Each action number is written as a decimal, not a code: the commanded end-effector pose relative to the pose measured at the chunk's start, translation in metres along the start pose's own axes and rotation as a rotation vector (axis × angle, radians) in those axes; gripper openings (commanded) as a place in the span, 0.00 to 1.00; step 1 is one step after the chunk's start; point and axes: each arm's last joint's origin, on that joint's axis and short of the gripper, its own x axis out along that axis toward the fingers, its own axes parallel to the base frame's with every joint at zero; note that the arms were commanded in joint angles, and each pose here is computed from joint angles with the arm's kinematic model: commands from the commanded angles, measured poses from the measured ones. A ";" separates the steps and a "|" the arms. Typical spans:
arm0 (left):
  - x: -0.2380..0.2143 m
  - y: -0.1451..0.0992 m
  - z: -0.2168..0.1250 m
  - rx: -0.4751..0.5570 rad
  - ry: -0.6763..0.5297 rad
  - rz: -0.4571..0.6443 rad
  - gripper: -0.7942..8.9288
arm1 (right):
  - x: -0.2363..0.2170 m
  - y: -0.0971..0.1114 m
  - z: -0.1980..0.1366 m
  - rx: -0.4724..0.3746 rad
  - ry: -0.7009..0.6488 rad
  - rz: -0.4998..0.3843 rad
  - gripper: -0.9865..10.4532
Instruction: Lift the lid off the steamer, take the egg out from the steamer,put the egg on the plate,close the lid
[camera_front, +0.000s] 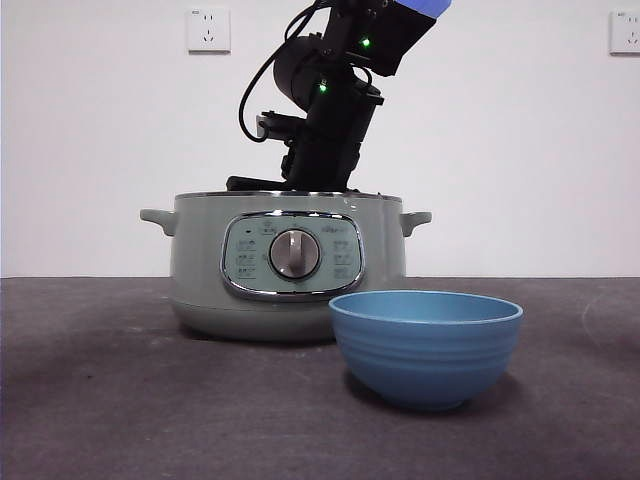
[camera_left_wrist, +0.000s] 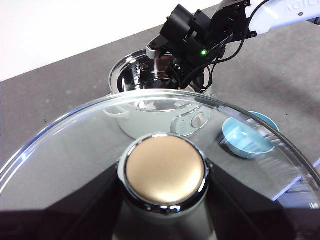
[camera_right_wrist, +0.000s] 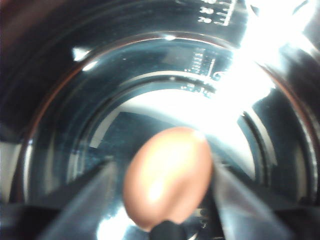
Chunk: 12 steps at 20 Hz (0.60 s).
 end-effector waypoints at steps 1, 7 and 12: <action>-0.005 0.000 0.004 0.008 -0.061 0.001 0.07 | 0.010 -0.001 -0.006 0.003 0.027 -0.007 0.27; -0.005 0.000 0.004 0.008 -0.061 0.001 0.07 | 0.006 -0.001 0.001 0.006 -0.031 0.005 0.08; -0.005 0.000 0.005 0.008 -0.071 0.002 0.07 | -0.077 -0.002 0.027 -0.018 -0.166 0.014 0.08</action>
